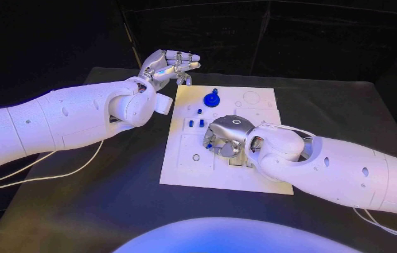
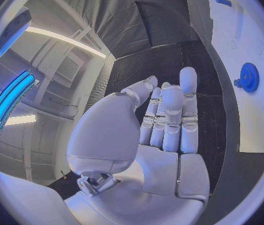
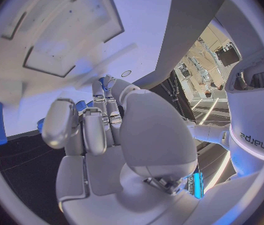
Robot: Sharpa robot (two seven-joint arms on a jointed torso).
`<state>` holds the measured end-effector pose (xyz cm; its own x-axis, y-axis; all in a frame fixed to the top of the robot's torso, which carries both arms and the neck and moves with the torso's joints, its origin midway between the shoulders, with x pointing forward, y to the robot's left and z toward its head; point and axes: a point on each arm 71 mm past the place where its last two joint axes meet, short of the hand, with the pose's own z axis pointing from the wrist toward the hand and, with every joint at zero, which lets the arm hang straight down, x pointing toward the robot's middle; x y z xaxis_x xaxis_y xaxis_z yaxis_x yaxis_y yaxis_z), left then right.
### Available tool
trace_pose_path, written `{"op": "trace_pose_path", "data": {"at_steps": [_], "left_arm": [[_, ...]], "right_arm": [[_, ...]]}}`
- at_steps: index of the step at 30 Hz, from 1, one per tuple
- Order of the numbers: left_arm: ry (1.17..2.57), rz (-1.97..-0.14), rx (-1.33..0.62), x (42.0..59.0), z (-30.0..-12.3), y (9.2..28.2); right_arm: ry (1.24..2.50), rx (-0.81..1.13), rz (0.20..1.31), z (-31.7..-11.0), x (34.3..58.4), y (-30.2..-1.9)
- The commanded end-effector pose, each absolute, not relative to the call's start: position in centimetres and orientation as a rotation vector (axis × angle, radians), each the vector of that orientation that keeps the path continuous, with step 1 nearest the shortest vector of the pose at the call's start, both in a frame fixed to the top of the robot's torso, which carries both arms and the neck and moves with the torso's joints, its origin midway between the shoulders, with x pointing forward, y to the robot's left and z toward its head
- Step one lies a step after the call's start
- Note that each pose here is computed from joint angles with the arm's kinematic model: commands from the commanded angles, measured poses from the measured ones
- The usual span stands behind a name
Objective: Assemble the parts on the task board
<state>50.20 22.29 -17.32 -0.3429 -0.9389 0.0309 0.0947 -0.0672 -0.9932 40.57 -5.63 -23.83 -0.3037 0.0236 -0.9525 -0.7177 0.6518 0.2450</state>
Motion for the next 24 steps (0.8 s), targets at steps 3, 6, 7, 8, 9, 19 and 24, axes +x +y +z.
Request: {"op": "trace_pose_path", "data": {"at_steps": [3, 6, 7, 8, 9, 19, 24], "left_arm": [[1.351, -1.565, -0.978, 50.21, -17.19, 22.16], [1.351, -1.565, -0.978, 50.21, -17.19, 22.15], [1.351, -1.566, -0.978, 50.21, -17.19, 22.15], [1.352, -1.566, -0.978, 50.21, -17.19, 22.14], [1.352, -1.565, -0.978, 50.21, -17.19, 22.14], [1.353, -1.567, -0.978, 50.22, -17.2, 22.1], [1.35, -1.566, -0.977, 50.22, -17.18, 22.12]], "right_arm": [[1.766, -0.59, 0.8, -24.39, 40.48, -5.66], [1.768, -0.591, 0.798, -24.43, 40.48, -5.62], [1.768, -0.59, 0.798, -24.44, 40.49, -5.6], [1.767, -0.589, 0.798, -24.44, 40.51, -5.58], [1.766, -0.587, 0.797, -24.44, 40.53, -5.56], [1.735, -0.559, 0.785, -24.31, 40.87, -5.54], [1.728, -0.557, 0.788, -24.26, 40.88, -5.41]]}}
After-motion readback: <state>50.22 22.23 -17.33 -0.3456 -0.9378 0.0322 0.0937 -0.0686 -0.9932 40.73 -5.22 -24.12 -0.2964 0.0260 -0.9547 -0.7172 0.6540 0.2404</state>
